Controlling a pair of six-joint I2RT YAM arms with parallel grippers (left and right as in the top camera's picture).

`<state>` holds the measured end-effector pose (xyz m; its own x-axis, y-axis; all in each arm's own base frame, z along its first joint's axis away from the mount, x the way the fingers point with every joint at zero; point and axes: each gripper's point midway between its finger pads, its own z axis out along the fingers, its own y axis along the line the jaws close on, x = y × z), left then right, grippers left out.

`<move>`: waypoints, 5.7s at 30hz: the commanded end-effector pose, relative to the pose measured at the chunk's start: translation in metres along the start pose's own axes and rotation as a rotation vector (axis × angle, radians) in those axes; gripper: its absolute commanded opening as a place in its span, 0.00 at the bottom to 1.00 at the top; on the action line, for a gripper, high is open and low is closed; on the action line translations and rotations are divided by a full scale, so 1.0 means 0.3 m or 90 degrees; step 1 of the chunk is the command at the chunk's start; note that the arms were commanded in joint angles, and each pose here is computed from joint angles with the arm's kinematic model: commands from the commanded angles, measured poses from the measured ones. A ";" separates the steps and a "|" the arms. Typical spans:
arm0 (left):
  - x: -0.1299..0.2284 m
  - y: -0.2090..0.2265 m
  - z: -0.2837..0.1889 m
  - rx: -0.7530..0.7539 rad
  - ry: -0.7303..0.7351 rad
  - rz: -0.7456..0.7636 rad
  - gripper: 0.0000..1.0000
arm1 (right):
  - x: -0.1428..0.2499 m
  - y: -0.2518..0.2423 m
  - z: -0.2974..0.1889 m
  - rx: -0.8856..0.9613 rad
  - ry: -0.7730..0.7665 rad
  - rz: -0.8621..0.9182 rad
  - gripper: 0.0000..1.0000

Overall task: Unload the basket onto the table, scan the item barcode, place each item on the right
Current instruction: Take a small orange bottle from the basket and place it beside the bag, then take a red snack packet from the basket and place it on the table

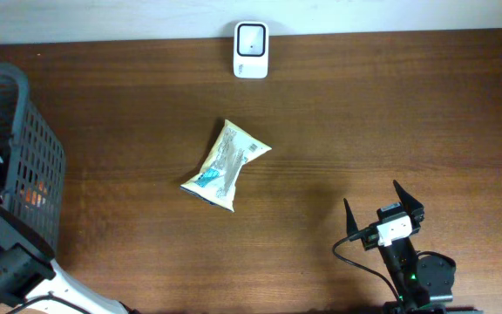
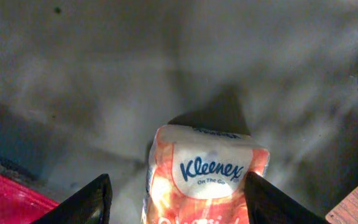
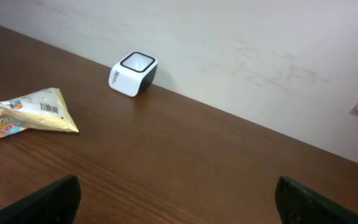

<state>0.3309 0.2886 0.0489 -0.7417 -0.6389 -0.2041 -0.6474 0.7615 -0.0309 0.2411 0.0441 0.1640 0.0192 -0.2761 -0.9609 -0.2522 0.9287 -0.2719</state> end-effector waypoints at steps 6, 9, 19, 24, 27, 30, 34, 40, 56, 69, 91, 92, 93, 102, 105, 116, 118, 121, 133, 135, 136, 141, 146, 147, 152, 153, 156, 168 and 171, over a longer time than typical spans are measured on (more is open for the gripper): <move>0.056 -0.019 0.108 0.019 0.060 0.014 0.30 | 0.005 0.009 0.001 -0.006 -0.001 0.007 0.99; 0.044 -0.023 0.101 0.024 0.053 0.012 0.18 | 0.005 0.009 0.001 -0.006 -0.001 0.007 0.99; -0.262 -0.171 -0.636 0.168 -0.146 -0.025 0.00 | 0.005 0.009 0.001 -0.006 -0.001 0.007 0.99; -0.113 -0.497 -1.183 0.339 -0.311 0.127 0.00 | 0.005 0.009 0.001 -0.006 -0.001 0.007 0.99; 0.027 -0.762 -1.221 0.352 -0.298 0.254 0.00 | 0.005 0.009 0.001 -0.006 -0.001 0.007 0.99; 0.149 -0.938 -1.084 0.253 -0.226 0.349 0.00 | 0.005 0.009 0.001 -0.006 -0.001 0.007 0.99; 0.388 -1.062 -0.731 0.124 -0.015 0.470 0.00 | 0.005 0.009 0.001 -0.006 -0.001 0.007 0.99; 0.652 -1.079 -0.132 0.058 0.112 0.543 0.01 | 0.005 0.009 0.001 -0.006 -0.001 0.007 0.99; 0.859 -1.222 -0.046 0.164 0.121 0.581 0.96 | 0.005 0.009 0.001 -0.006 -0.001 0.007 0.99; 0.126 -0.621 -1.032 0.087 -0.306 0.076 0.99 | 0.005 0.009 0.001 -0.006 -0.001 0.007 0.99; 0.101 0.216 -0.321 -0.213 -0.165 -0.080 0.99 | 0.005 0.009 0.001 -0.006 -0.001 0.007 0.99; 0.086 0.217 -0.316 -0.215 -0.169 -0.060 0.99 | 0.005 0.009 0.001 -0.006 -0.001 0.007 0.99; 0.072 0.217 -0.301 -0.219 -0.168 -0.026 0.99 | 0.005 0.009 0.001 -0.006 -0.001 0.007 0.99; 0.119 0.282 -0.103 -0.233 -0.046 0.097 0.99 | 0.005 0.009 0.001 -0.006 -0.001 0.007 0.99; 0.153 0.355 -0.068 -0.264 -0.009 0.077 0.99 | 0.005 0.009 0.001 -0.006 -0.001 0.007 0.99; 0.162 0.409 0.003 -0.246 0.000 0.047 0.08 | 0.005 0.009 0.001 -0.006 -0.001 0.007 0.99; 0.174 0.405 0.003 -0.244 0.010 0.049 0.00 | 0.005 0.009 0.001 -0.006 -0.001 0.007 0.99; 0.147 0.375 -0.035 -0.237 -0.004 0.059 0.00 | 0.005 0.009 0.001 -0.006 -0.001 0.007 0.99; -0.166 -0.195 -1.170 -0.054 -0.606 0.137 0.00 | 0.005 0.009 0.001 -0.006 -0.001 0.007 0.99; -0.074 -0.365 -1.277 0.068 -0.646 0.150 0.00 | 0.005 0.009 0.001 -0.006 -0.001 0.007 0.99; -0.007 -0.470 -1.305 0.136 -0.640 0.169 0.00 | 0.005 0.009 0.001 -0.006 -0.001 0.007 0.99; 0.322 -0.853 -1.004 0.225 -0.368 0.329 0.00 | 0.005 0.009 0.001 -0.006 -0.001 0.007 0.99; 0.490 -0.899 -0.507 0.070 -0.142 0.355 0.00 | 0.005 0.009 0.001 -0.006 -0.001 0.007 0.99; 0.541 -0.904 -0.376 0.040 -0.085 0.367 0.00 | 0.005 0.009 0.001 -0.006 -0.001 0.007 0.99; 0.659 -0.937 -0.152 -0.010 0.021 0.417 0.00 | 0.005 0.009 0.001 -0.006 -0.001 0.007 0.99; 0.694 -0.967 -0.141 0.011 0.037 0.429 0.23 | 0.005 0.009 0.001 -0.006 -0.001 0.007 0.99; 0.753 -1.042 -0.158 0.049 0.037 0.486 0.86 | 0.005 0.009 0.001 -0.006 -0.001 0.007 0.99; 0.134 -0.781 -1.252 0.135 -0.462 0.212 0.99 | 0.005 0.009 0.001 -0.006 -0.001 0.007 0.99; 0.075 -0.345 -1.251 -0.003 -0.451 -0.077 0.99 | 0.005 0.009 0.001 -0.006 -0.001 0.007 0.99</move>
<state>0.3647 0.0733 0.4254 -0.5034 -0.2731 -0.8198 -0.4033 0.9133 -0.0566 0.2410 0.0442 0.1642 0.0200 -0.2757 -0.9610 -0.2524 0.9287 -0.2717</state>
